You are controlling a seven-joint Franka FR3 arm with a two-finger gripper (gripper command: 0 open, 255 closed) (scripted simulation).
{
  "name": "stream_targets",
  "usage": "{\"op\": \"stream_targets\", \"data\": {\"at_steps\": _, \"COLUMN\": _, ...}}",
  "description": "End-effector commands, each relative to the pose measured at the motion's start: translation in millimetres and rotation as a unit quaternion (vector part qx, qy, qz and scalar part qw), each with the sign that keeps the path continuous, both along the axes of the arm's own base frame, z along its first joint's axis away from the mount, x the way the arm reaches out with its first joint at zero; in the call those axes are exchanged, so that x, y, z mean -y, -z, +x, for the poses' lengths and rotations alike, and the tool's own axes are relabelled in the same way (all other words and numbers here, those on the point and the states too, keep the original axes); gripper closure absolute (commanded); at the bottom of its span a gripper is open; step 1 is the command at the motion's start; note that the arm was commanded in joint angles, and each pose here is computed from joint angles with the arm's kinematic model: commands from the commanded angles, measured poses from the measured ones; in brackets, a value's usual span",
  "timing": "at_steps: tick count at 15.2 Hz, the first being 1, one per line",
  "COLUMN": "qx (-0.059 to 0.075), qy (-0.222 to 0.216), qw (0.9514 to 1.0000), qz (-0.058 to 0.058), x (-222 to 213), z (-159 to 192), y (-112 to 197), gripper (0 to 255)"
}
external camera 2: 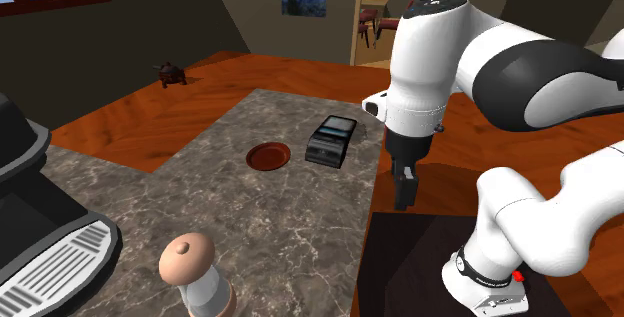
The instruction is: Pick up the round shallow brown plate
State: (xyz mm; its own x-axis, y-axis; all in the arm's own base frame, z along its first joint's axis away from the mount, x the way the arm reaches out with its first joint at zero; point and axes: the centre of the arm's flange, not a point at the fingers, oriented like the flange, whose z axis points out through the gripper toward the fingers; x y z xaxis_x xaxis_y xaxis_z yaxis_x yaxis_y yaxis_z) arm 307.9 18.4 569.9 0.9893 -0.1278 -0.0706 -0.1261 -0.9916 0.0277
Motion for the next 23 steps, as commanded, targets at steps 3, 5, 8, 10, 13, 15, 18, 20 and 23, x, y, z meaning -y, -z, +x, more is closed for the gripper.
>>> {"op": "stream_targets", "data": {"at_steps": 3, "qx": 0.006, "qy": -0.020, "qw": 0.9996, "qz": -0.021, "x": 8.1, "z": 18.3, "y": 7.2, "gripper": 0}}
{"op": "stream_targets", "data": {"at_steps": 5, "qx": 0.013, "qy": -0.041, "qw": 0.9982, "qz": -0.042, "x": 15.7, "z": 37.0, "y": 13.9, "gripper": 0}}
{"op": "stream_targets", "data": {"at_steps": 8, "qx": 0.023, "qy": -0.071, "qw": 0.9945, "qz": -0.073, "x": 26.2, "z": 65.8, "y": 22.8, "gripper": 0}}
{"op": "stream_targets", "data": {"at_steps": 10, "qx": 0.029, "qy": -0.092, "qw": 0.9909, "qz": -0.094, "x": 32.5, "z": 85.4, "y": 28.1, "gripper": 0}}
{"op": "stream_targets", "data": {"at_steps": 13, "qx": 0.039, "qy": -0.122, "qw": 0.9839, "qz": -0.125, "x": 40.7, "z": 115.4, "y": 35.1, "gripper": 0}}
{"op": "stream_targets", "data": {"at_steps": 15, "qx": 0.045, "qy": -0.142, "qw": 0.9781, "qz": -0.145, "x": 45.5, "z": 135.7, "y": 39.2, "gripper": 0}}
{"op": "stream_targets", "data": {"at_steps": 18, "qx": 0.055, "qy": -0.172, "qw": 0.9678, "qz": -0.176, "x": 51.3, "z": 166.6, "y": 44.4, "gripper": 0}}
{"op": "stream_targets", "data": {"at_steps": 20, "qx": 0.061, "qy": -0.192, "qw": 0.9598, "qz": -0.196, "x": 54.3, "z": 187.4, "y": 47.4, "gripper": 0}}
{"op": "stream_targets", "data": {"at_steps": 23, "qx": 0.070, "qy": -0.221, "qw": 0.9462, "qz": -0.226, "x": 57.3, "z": 219.0, "y": 51.2, "gripper": 0}}
